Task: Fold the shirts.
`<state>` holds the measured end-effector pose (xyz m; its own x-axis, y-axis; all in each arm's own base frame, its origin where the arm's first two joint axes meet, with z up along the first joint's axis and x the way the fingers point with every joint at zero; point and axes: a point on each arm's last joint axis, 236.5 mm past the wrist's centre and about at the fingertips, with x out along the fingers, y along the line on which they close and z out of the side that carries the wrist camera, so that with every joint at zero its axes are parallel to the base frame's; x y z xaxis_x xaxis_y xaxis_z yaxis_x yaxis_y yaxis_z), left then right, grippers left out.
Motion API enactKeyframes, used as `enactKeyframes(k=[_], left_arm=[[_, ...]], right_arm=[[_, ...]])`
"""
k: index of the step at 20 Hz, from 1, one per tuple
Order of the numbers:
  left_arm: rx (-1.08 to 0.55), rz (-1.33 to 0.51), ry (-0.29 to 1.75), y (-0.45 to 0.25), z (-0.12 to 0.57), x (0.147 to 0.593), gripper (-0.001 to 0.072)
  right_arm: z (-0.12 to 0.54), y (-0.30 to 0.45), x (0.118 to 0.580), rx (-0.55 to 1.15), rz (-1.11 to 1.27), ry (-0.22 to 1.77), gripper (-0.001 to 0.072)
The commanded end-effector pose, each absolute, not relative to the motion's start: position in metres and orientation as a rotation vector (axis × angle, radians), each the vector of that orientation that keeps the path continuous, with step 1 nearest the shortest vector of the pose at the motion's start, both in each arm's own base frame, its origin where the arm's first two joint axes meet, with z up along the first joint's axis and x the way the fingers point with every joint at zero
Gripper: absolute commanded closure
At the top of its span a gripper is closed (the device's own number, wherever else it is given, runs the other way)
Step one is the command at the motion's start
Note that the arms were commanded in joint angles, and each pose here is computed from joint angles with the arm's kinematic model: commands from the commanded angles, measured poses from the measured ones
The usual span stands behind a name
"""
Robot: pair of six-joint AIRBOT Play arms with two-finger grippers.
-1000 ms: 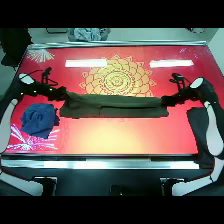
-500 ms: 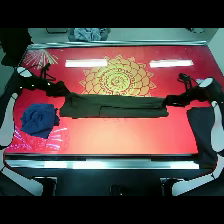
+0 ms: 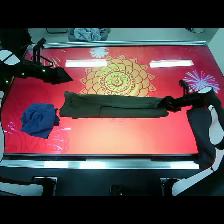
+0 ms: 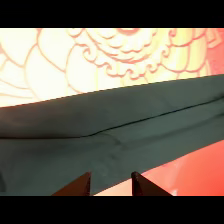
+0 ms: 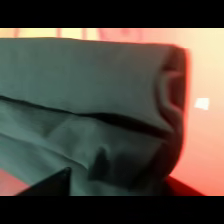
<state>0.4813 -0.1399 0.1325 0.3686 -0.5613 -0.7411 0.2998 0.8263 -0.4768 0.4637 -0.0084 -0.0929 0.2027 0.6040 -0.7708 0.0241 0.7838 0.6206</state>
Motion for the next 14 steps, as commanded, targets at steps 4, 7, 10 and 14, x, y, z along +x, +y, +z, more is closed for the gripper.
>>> enactKeyframes(k=[4, 7, 10, 14], left_arm=[[-0.228, -0.648, 1.056, -0.187, 0.138, 0.466, 0.0380], [-0.232, -0.674, 1.092, -0.224, 0.103, 0.465, 0.0670], [-0.296, -0.729, 1.188, -0.284, 0.051, 0.445, 0.0670], [-0.506, -0.756, 1.282, -0.356, -0.001, 0.427, 0.0672]], right_arm=[[-0.063, 0.021, 0.478, 0.566, 0.526, 1.231, 0.0666], [0.008, 0.028, 0.474, 0.493, 0.576, 1.125, 0.0666], [0.080, 0.036, 0.454, 0.398, 0.615, 1.030, 0.0666], [0.145, 0.047, 0.423, 0.327, 0.628, 0.951, 0.0666]])
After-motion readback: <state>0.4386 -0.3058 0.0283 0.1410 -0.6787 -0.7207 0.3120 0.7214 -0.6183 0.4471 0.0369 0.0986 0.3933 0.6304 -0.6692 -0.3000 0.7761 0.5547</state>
